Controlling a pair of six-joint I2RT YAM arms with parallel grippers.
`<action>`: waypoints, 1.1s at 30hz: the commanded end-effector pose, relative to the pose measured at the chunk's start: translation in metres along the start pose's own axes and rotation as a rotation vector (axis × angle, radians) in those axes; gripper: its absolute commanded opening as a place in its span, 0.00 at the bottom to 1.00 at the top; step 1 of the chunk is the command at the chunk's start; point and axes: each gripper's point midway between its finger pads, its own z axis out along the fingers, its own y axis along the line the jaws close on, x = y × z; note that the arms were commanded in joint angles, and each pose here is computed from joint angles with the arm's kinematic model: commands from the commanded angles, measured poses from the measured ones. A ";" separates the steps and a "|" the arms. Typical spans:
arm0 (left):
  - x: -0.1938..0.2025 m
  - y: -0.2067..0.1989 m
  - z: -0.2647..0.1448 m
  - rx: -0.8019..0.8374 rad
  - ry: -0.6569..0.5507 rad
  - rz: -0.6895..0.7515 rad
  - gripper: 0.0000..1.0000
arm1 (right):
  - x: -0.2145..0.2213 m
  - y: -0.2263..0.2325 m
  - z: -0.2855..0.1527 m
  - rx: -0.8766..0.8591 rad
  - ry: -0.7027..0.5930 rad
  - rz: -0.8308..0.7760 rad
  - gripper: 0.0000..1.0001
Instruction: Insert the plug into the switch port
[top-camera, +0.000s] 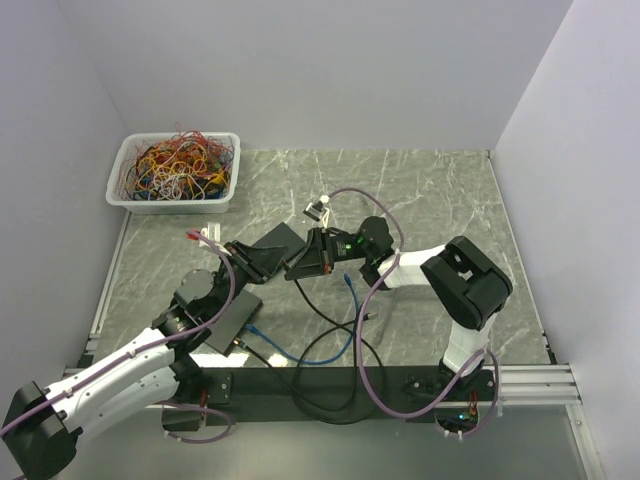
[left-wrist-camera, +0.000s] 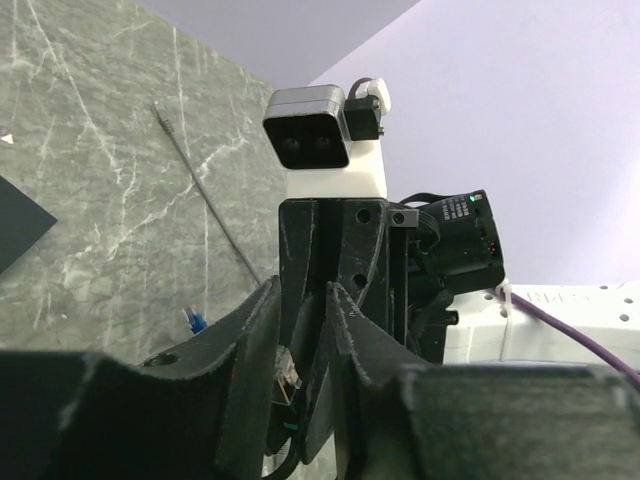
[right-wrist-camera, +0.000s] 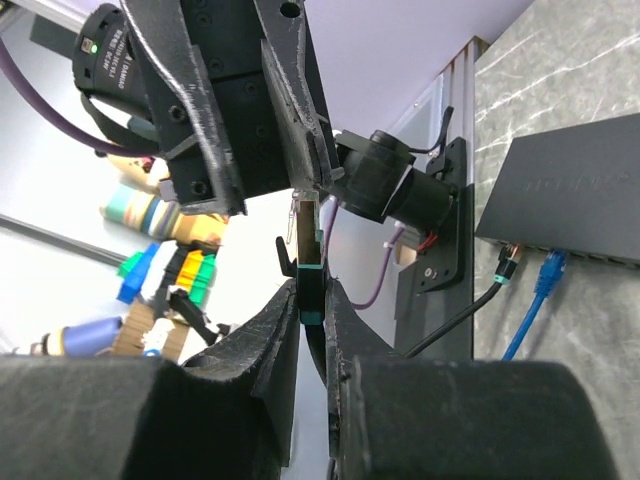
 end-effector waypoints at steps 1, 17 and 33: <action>-0.003 -0.010 -0.002 0.044 -0.011 -0.007 0.29 | -0.019 0.033 0.000 -0.113 -0.036 -0.174 0.00; 0.000 0.008 -0.001 -0.033 -0.012 -0.005 0.36 | -0.022 0.046 -0.001 -0.174 -0.044 -0.171 0.00; 0.002 0.010 0.001 -0.044 -0.002 0.008 0.11 | -0.030 0.042 -0.002 -0.174 -0.078 -0.172 0.00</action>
